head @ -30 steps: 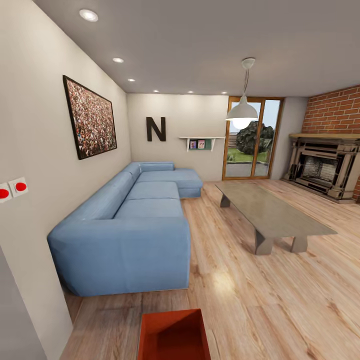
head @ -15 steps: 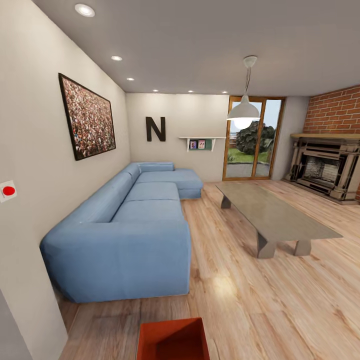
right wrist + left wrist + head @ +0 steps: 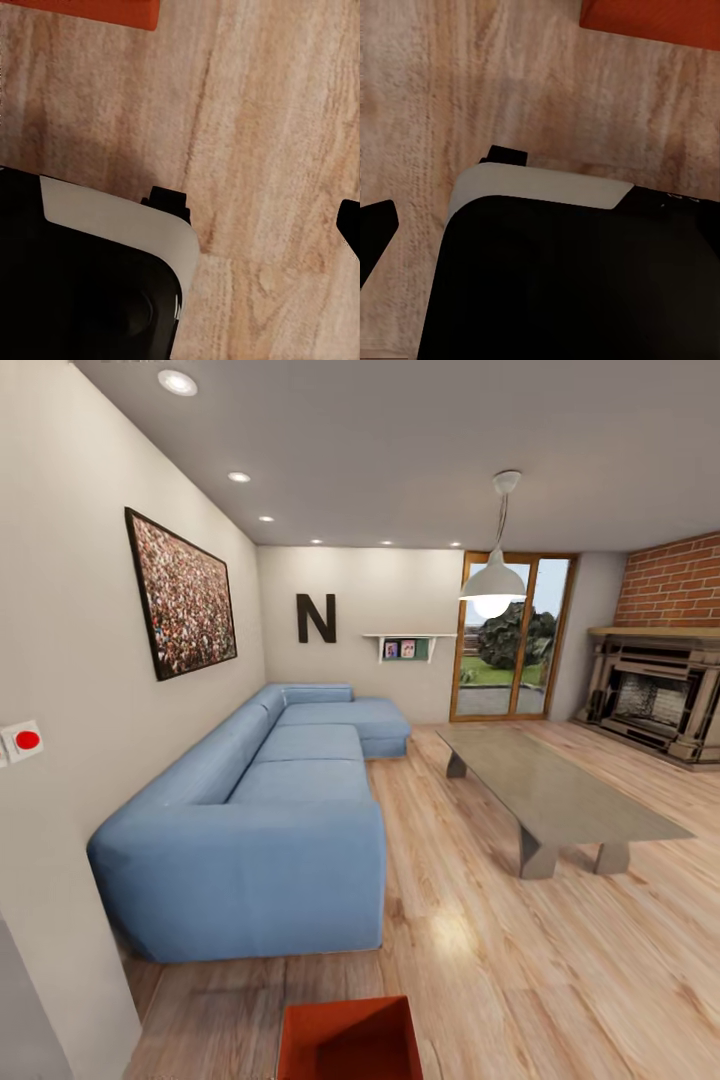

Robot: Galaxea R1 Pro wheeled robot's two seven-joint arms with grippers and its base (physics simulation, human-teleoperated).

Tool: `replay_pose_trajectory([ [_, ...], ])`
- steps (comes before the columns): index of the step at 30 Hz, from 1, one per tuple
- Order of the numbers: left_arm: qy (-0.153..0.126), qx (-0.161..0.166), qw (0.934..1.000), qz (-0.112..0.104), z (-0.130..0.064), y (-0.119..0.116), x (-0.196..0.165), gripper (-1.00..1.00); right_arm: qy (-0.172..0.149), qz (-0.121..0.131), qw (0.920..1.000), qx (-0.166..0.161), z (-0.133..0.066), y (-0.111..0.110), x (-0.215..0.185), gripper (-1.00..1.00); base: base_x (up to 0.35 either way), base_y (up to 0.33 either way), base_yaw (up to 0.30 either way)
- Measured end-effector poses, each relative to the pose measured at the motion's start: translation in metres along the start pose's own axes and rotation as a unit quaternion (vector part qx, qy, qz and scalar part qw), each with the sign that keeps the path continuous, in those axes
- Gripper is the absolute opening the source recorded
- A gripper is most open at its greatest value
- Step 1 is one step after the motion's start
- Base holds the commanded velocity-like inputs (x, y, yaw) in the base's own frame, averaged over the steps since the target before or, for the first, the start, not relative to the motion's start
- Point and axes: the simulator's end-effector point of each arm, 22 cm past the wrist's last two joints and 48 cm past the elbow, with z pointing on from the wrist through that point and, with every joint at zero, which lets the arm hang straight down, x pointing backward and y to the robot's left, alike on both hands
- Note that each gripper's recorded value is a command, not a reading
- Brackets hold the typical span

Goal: Move the two storage containers from the living room to the garage. In the garage, place one container on the floor and stack the other container on top of it (either order is fine).

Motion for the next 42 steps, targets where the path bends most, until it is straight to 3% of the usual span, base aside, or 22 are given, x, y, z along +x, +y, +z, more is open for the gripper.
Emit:
replay_pose_trajectory([
  [7, 0.000, 0.000, 1.0000, 0.000, 0.0000, -0.0003, 0.0000, 1.00, 0.000, 0.001, 1.0000, 0.001, -0.0001, -0.0010, 0.0002, 1.00, 0.000, 0.000, 0.158],
  [42, 0.004, -0.002, 1.0000, 0.000, -0.0001, 0.0018, 0.0030, 1.00, 0.001, 0.009, 0.9999, -0.004, 0.0001, 0.0004, 0.0021, 1.00, 0.000, 0.000, 0.002],
])
